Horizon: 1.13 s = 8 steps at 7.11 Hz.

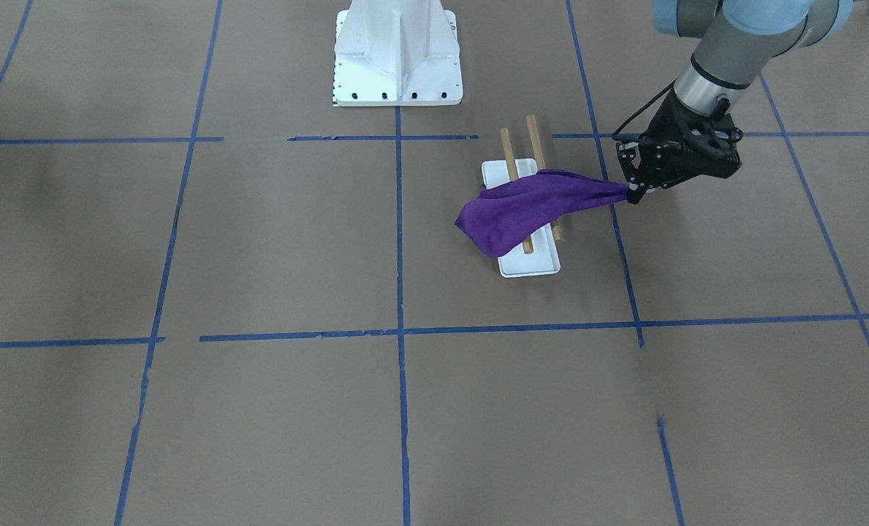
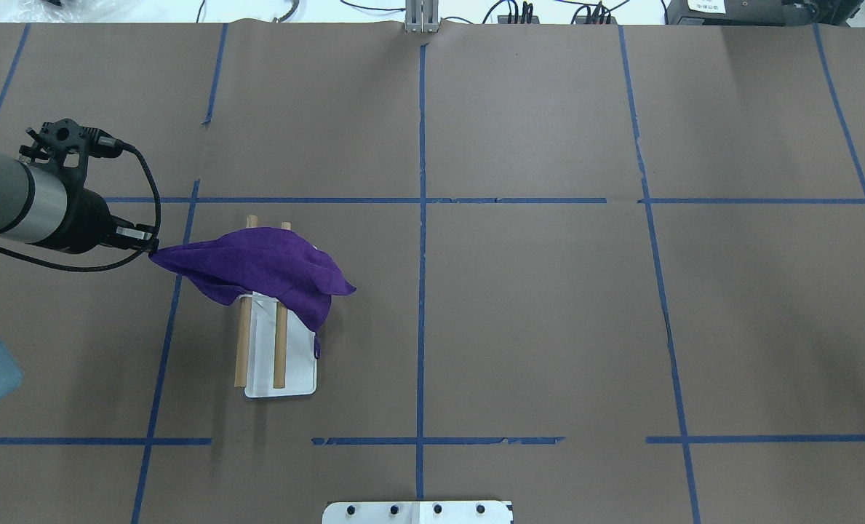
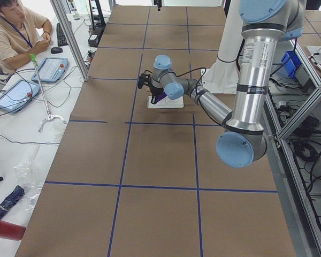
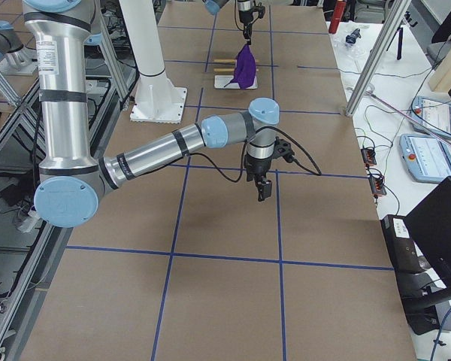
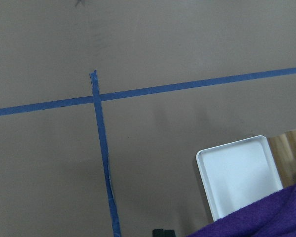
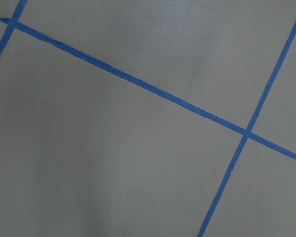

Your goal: Hang towel on rack

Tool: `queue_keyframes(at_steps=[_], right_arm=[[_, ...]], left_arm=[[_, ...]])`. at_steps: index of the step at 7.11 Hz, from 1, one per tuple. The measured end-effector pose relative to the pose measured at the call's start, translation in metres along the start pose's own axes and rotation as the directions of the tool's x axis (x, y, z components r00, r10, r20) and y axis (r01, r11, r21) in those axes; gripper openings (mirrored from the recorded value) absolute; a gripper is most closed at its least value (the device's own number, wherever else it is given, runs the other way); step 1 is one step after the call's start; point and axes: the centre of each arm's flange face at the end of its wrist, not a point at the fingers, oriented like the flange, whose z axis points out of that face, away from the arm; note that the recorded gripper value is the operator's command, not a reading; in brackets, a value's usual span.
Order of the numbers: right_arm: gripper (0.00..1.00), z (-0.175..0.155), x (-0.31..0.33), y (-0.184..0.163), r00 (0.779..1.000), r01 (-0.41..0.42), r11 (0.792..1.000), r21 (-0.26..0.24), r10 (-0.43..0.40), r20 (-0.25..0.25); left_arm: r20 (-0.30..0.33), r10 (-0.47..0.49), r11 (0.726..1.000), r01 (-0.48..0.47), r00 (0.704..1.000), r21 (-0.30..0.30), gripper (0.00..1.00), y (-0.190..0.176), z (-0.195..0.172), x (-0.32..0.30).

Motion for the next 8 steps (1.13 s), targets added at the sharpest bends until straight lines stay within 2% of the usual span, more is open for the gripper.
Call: queue_keyframes(at_steps=[3,4,5,7,8], right_arm=[[1.00,0.029,0.069,0.021,0.997,-0.074,0.995,-0.069,0.071,-0.034],[1.00,0.035,0.090,0.031,0.994,-0.111,0.990,-0.082,0.108,-0.034],[1.00,0.038,0.105,0.041,0.989,-0.147,0.985,-0.086,0.147,-0.012],[1.00,0.045,0.125,0.062,0.973,-0.214,0.972,-0.091,0.221,0.063],[1.00,0.047,0.130,0.070,0.966,-0.235,0.967,-0.094,0.243,0.084]], left_arm=[[0.026,0.085,0.996,-0.085,0.996,0.010,1.00,-0.011,0.003,-0.024],[0.038,0.076,0.997,-0.076,0.996,0.004,1.00,-0.017,0.002,-0.039],[0.029,0.030,0.999,-0.029,0.999,-0.040,1.00,-0.024,0.005,-0.066],[-0.055,-0.123,0.981,0.113,0.991,-0.160,1.00,-0.025,-0.013,-0.166],[-0.061,-0.108,0.982,0.097,0.992,-0.164,1.00,-0.012,-0.027,-0.225]])
